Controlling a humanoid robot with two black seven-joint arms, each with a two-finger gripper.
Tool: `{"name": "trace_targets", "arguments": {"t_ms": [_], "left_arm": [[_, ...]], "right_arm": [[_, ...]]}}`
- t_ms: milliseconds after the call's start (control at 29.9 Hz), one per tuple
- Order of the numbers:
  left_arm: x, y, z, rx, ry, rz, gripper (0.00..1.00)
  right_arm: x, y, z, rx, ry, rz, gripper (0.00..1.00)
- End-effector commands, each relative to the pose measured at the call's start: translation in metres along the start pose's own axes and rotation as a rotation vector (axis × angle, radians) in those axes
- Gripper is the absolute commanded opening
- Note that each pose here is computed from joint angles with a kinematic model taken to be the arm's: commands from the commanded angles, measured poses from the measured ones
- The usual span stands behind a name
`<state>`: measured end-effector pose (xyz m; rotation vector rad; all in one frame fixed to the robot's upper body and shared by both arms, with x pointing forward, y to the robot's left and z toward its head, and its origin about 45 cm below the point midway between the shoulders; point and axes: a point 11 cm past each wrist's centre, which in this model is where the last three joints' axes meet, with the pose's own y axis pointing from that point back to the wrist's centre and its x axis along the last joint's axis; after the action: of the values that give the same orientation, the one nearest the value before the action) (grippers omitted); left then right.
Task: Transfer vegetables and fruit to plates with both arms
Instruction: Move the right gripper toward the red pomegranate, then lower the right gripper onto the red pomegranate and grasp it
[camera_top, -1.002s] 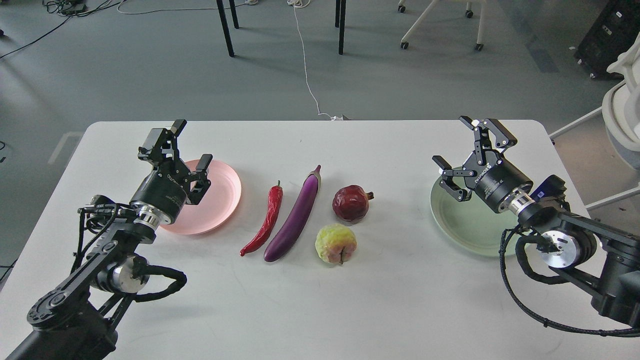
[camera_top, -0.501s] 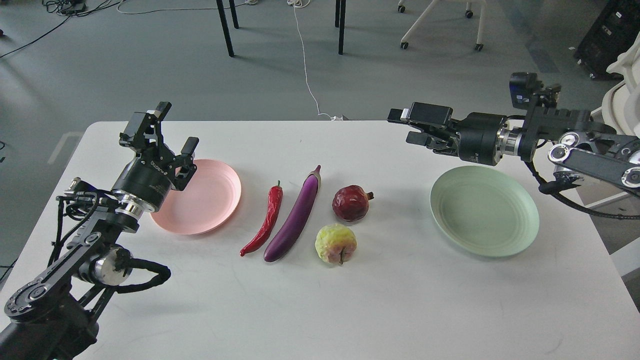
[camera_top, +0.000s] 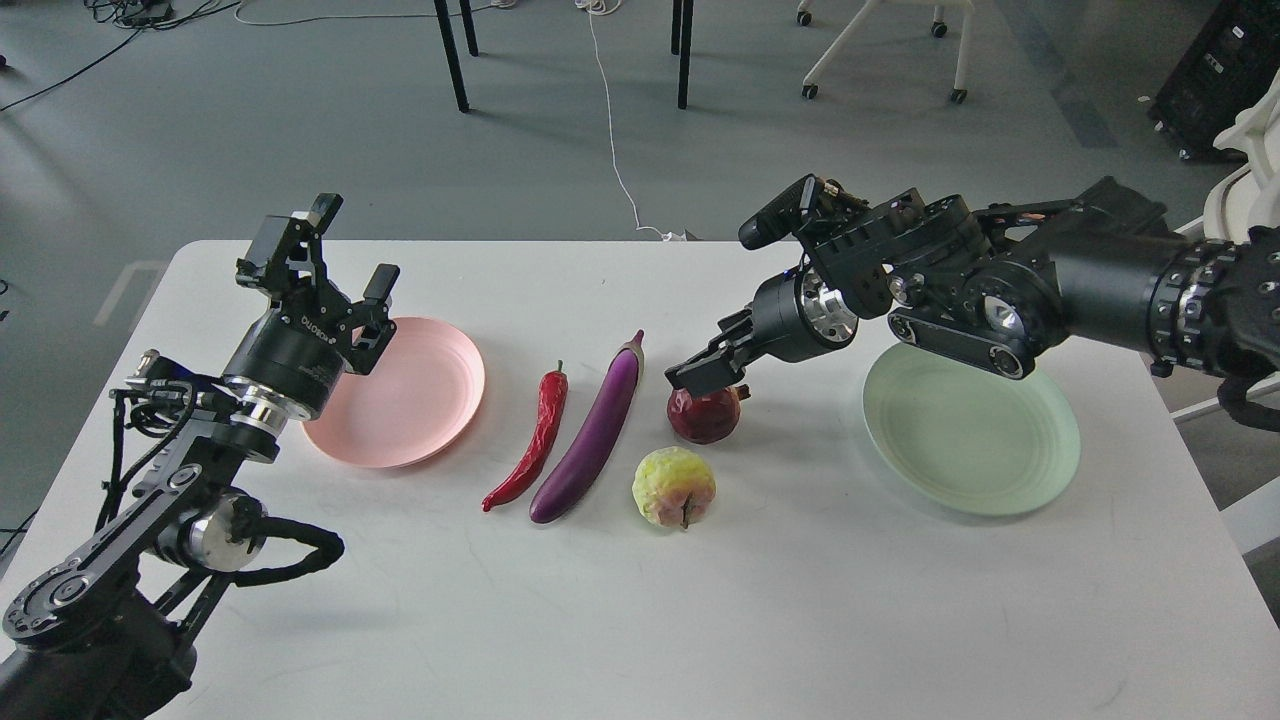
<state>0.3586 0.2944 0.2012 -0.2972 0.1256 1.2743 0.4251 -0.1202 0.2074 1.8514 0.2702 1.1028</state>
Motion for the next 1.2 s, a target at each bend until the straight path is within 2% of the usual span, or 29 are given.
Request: {"name": "trace_targets", "arguments": {"t_ms": [0, 1169], "left_arm": [[-0.001, 0.0, 0.001, -0.002, -0.001, -0.004, 0.99], [-0.001, 0.0, 0.001, -0.003, 0.002, -0.008, 0.99]], "right_arm": [[-0.005, -0.009, -0.007, 0.004, 0.029, -0.036, 0.99], [-0.023, -0.031, 0.003, -0.036, 0.12, 0.011, 0.98]]}}
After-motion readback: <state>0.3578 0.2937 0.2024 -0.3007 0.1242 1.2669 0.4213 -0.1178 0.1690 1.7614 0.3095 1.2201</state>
